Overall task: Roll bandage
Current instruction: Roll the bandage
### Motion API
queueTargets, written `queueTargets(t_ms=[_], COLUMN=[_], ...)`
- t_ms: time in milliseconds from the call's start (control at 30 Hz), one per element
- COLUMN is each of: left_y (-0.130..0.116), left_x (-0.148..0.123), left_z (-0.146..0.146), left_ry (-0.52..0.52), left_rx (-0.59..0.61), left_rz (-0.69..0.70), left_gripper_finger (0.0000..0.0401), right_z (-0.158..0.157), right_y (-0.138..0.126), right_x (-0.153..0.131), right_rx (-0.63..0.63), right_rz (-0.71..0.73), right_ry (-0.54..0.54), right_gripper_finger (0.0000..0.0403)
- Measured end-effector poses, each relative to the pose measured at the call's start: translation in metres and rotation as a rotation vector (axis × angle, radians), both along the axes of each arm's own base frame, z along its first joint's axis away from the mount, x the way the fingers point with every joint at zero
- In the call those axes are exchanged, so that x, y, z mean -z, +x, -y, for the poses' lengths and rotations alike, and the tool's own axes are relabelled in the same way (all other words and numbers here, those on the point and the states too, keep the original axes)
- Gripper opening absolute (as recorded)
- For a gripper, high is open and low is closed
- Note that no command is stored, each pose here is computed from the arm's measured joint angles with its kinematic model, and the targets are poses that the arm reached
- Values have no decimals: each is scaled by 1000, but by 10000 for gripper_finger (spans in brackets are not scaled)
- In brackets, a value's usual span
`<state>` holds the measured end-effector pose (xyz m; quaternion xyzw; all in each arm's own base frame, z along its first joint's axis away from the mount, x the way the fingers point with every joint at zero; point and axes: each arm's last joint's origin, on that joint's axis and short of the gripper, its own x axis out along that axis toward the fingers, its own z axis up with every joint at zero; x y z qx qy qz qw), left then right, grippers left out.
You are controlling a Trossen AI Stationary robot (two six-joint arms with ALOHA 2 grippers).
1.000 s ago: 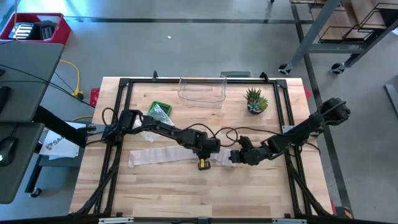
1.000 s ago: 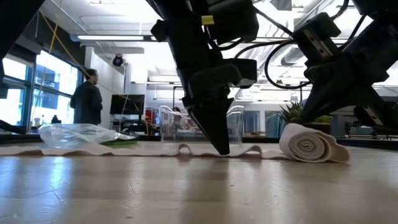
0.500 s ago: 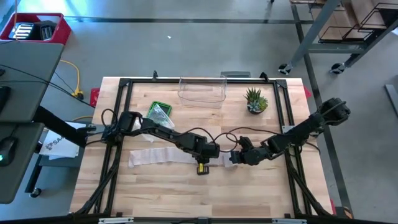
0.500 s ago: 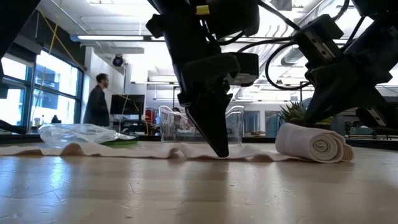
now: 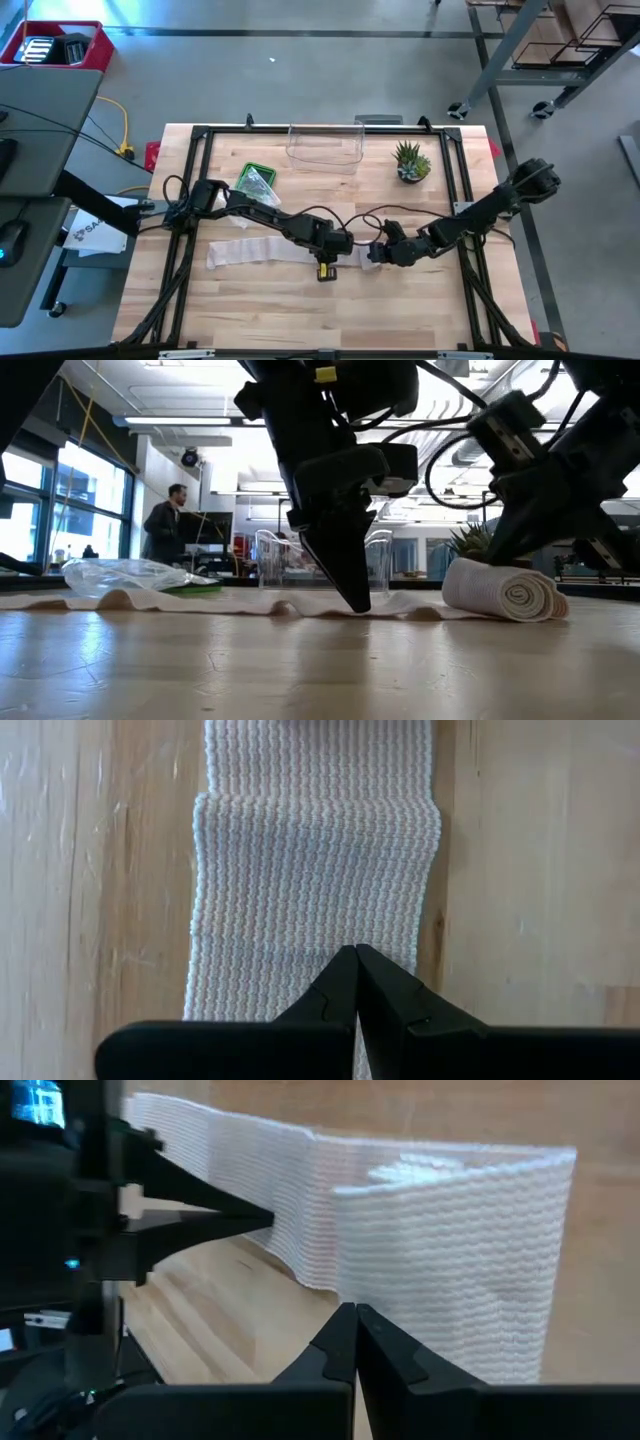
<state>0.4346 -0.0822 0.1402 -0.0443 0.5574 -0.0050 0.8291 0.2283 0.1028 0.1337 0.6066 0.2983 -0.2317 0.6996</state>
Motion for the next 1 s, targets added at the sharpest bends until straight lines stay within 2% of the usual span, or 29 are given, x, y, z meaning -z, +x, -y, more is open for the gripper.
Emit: queueTargets(t_ms=[267, 433, 667, 800, 1000], left_y=[1, -6, -11, -13, -17], left_x=[0, 2, 2, 2, 3], left_z=[0, 0, 1, 12, 25], left_ry=[-18, -12, -99, -139, -138], left_rx=[-34, -54, -126, -109, -99], left_rz=[10, -64, -136, -156, -158], left_gripper_finger=[0, 0, 0, 0, 0], right_z=[-2, -1, 0, 1, 1], right_y=[8, 5, 5, 5, 7], right_x=[12, 14, 14, 14, 12], right_rx=[24, 13, 34, 59, 93], right_rz=[9, -29, -34, -27, 13], right_ry=[7, 0, 5, 0, -2], right_gripper_finger=[0, 0, 0, 0, 0])
